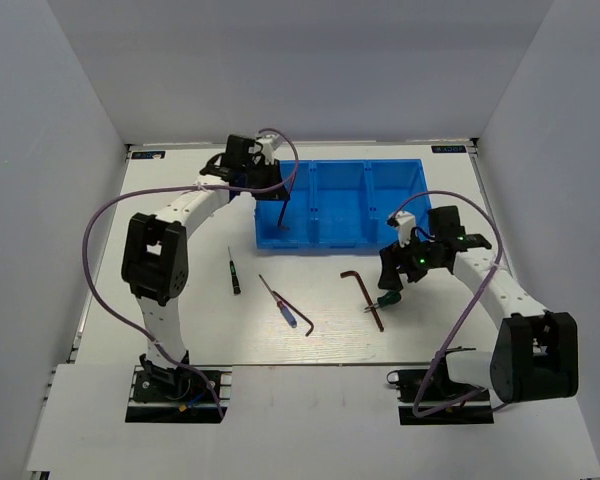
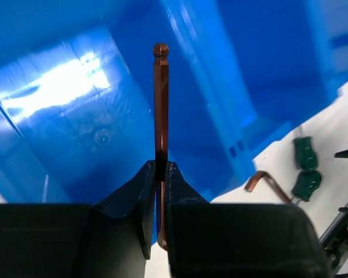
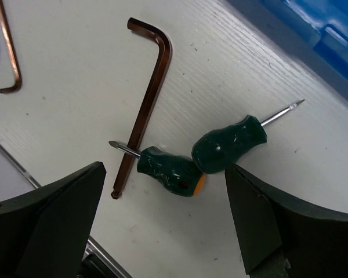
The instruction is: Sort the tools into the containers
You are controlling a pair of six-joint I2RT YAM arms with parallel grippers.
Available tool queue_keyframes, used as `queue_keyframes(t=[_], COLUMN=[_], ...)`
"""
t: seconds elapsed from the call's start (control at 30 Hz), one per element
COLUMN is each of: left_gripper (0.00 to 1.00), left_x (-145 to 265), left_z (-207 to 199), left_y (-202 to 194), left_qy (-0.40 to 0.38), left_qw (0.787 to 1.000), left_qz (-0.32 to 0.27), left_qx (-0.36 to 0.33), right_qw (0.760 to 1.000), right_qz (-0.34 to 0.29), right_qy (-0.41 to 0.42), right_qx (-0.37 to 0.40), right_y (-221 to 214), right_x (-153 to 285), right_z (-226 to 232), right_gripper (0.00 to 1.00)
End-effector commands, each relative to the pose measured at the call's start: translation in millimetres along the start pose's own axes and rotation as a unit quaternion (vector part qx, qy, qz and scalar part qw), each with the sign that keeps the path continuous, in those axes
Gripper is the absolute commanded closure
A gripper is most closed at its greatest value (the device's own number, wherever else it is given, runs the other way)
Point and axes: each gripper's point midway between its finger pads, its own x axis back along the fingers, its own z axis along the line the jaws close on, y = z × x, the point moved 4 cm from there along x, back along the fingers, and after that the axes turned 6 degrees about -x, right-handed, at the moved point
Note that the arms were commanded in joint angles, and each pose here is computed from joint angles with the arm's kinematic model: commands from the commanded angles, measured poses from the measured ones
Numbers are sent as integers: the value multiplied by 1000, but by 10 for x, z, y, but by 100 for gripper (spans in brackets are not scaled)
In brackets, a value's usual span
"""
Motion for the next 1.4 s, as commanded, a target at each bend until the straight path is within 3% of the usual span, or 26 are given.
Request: queue_keyframes(t=[0.0, 0.07, 0.1, 0.23, 0.33, 0.53, 0.73, 0.9, 1.03, 1.07, 1.1, 1.37], left_gripper=[92, 78, 61, 43, 40, 40, 44, 61, 66, 67, 67, 65], left_x=[80, 55, 12, 46, 159, 629, 995, 1177, 1164, 1137, 1129, 969], left_z=[-56, -44, -30, -67, -188, -495, -707, -924, -1024, -1073, -1116, -1335], left_y=[144, 105, 74, 131, 236, 364, -206, -731, -992, -1063, -1078, -1366], left_qy=[31, 44, 55, 65, 59, 58, 54, 39, 35, 33, 29, 29], left_qw=[999, 999, 998, 997, 997, 995, 997, 999, 999, 999, 999, 997], left_qz=[-11, -7, -3, -9, -23, -58, -24, -1, 21, 30, 32, 69], left_qx=[-23, -24, -24, -30, -38, -63, -42, -7, 6, 7, 9, 1], right_qw=[998, 997, 995, 993, 990, 991, 985, 980, 970, 970, 968, 968], right_qz=[1, 2, -2, 17, 30, 35, 67, 99, 120, 128, 141, 190], right_qy=[-48, -55, -75, -90, -106, -97, -137, -160, -198, -196, -198, -156], right_qx=[47, 58, 61, 72, 87, 83, 76, 65, 68, 69, 64, 53], right_y=[167, 224, 281, 291, 236, 158, 24, -173, -228, -254, -279, -464], right_x=[-79, -193, -222, -410, -548, -741, -948, -1016, -1020, -1036, -1013, -1028], right_z=[-19, -23, -55, -53, -30, 88, 121, 171, 154, 184, 182, 366], right_gripper=[10, 10, 10, 10, 10, 10, 10, 10, 10, 0, 99, 100])
